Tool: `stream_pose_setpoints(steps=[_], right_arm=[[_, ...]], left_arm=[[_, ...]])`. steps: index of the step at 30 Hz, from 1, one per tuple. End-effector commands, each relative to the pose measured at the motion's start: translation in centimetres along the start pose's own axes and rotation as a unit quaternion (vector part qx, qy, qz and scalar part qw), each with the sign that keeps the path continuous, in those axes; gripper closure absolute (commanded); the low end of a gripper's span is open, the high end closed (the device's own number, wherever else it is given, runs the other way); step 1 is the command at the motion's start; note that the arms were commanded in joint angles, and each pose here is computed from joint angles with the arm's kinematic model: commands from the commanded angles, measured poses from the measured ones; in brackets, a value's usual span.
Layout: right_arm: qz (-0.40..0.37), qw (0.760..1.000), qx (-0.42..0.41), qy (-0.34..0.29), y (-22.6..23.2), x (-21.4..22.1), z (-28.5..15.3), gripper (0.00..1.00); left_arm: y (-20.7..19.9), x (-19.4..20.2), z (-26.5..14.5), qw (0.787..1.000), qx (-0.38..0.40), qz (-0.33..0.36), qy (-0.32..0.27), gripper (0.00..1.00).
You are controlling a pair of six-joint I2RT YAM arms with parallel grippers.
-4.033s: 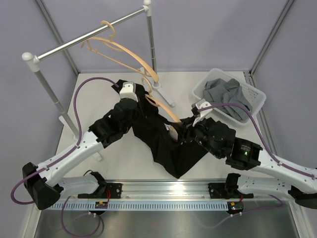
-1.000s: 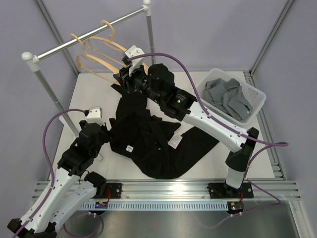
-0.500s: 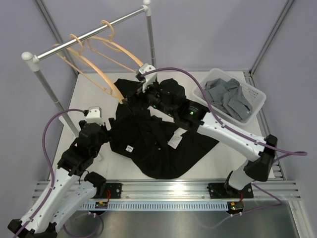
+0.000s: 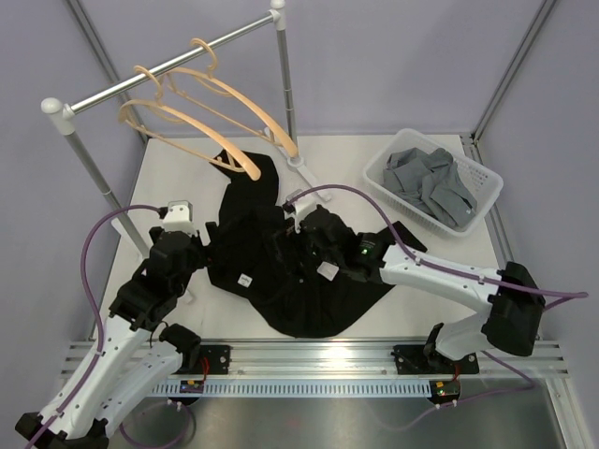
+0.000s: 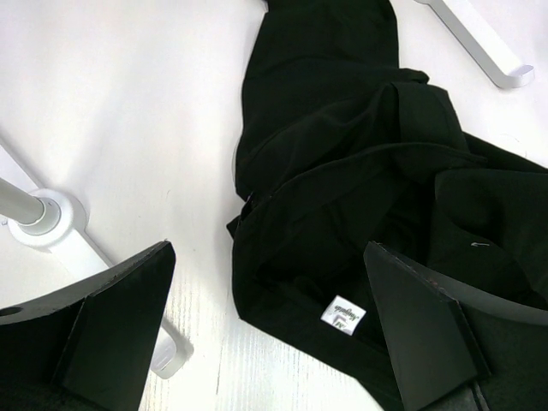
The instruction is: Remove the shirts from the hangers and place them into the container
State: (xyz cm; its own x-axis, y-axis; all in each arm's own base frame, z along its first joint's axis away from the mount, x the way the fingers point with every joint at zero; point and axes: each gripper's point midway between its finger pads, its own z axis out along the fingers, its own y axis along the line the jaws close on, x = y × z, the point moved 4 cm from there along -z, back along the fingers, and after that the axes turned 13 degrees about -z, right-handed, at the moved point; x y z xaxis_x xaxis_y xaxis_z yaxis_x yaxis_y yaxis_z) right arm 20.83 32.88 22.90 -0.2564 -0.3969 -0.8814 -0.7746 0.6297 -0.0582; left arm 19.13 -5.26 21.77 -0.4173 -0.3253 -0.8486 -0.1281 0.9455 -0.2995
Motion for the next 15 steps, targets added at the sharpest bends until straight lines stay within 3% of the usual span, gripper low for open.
stream_pose_setpoints(steps=[1,9,15], right_arm=[[0.051,0.997,0.039,0.031,0.1,2.3,1.9,0.0],[0.029,0.992,0.073,0.096,0.3,7.1,8.9,0.01],[0.052,0.979,0.104,0.164,-0.9,12.0,12.4,0.01]], left_arm=[[0.0,-0.3,0.4,1.0,-0.001,0.001,-0.01,0.01],[0.1,-0.2,0.4,1.0,-0.004,0.001,-0.011,0.01],[0.1,-0.3,0.3,1.0,-0.002,-0.001,-0.013,0.01]])
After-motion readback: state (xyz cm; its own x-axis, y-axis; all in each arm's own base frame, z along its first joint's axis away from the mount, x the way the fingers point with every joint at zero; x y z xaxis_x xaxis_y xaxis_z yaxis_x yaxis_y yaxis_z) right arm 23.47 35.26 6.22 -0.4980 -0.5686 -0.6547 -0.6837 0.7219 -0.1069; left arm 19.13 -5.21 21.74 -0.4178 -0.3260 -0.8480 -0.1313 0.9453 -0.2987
